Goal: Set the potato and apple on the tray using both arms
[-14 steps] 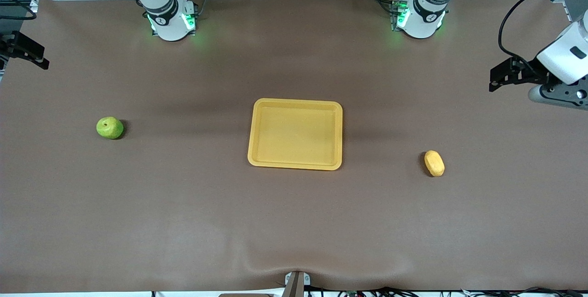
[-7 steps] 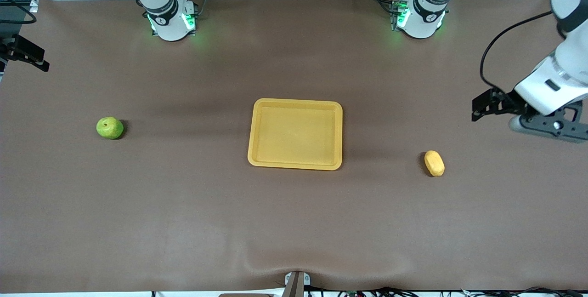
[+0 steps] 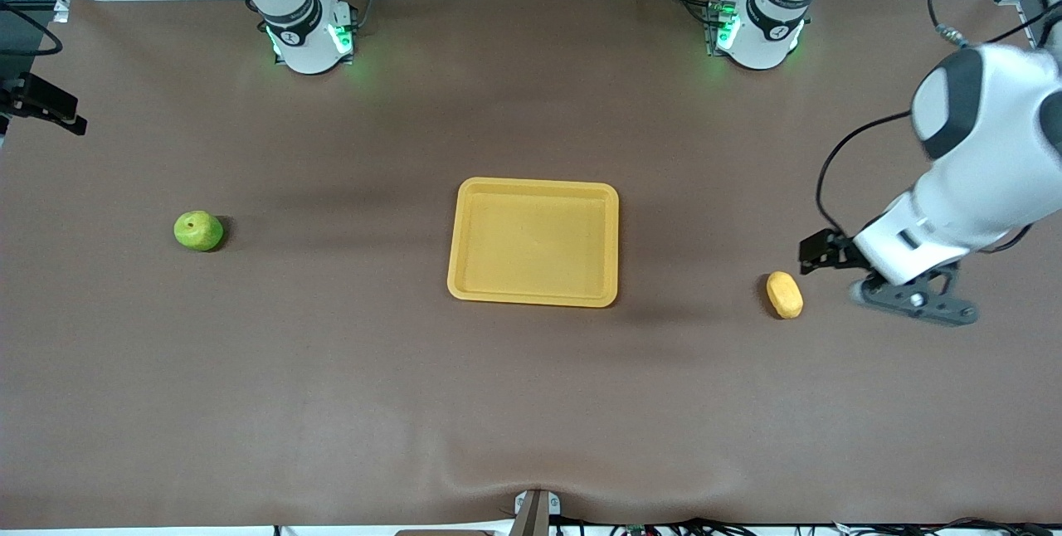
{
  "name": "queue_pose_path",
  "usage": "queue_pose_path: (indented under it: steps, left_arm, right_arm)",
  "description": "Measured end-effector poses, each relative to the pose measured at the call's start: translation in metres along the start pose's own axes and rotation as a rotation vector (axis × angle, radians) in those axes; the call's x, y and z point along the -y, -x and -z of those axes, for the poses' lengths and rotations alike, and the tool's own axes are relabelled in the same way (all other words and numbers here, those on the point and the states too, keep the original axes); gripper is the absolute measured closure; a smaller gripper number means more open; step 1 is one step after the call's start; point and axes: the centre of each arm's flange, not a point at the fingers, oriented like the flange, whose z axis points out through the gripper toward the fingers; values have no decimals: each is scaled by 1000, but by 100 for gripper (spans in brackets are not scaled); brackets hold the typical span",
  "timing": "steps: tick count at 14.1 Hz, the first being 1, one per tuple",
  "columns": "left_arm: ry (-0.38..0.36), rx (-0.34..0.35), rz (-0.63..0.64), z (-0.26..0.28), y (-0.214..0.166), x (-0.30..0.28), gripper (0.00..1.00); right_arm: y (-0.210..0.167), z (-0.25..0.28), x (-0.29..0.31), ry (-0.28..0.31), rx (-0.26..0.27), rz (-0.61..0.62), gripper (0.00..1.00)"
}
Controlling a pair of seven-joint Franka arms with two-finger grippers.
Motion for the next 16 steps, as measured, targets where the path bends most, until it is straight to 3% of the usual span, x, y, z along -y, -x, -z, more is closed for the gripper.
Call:
queue_pose_path:
  steps: [3, 8, 16]
  left_arm:
    - [8, 88, 37, -57, 11, 16, 0]
    - [-2, 84, 233, -153, 42, 23, 0]
    - [-143, 44, 475, -252, 58, 41, 0]
  right_arm:
    - [-5, -12, -7, -2, 25, -13, 0]
    - [-12, -31, -17, -4, 38, -30, 0]
    - [-22, -66, -25, -6, 60, -44, 0]
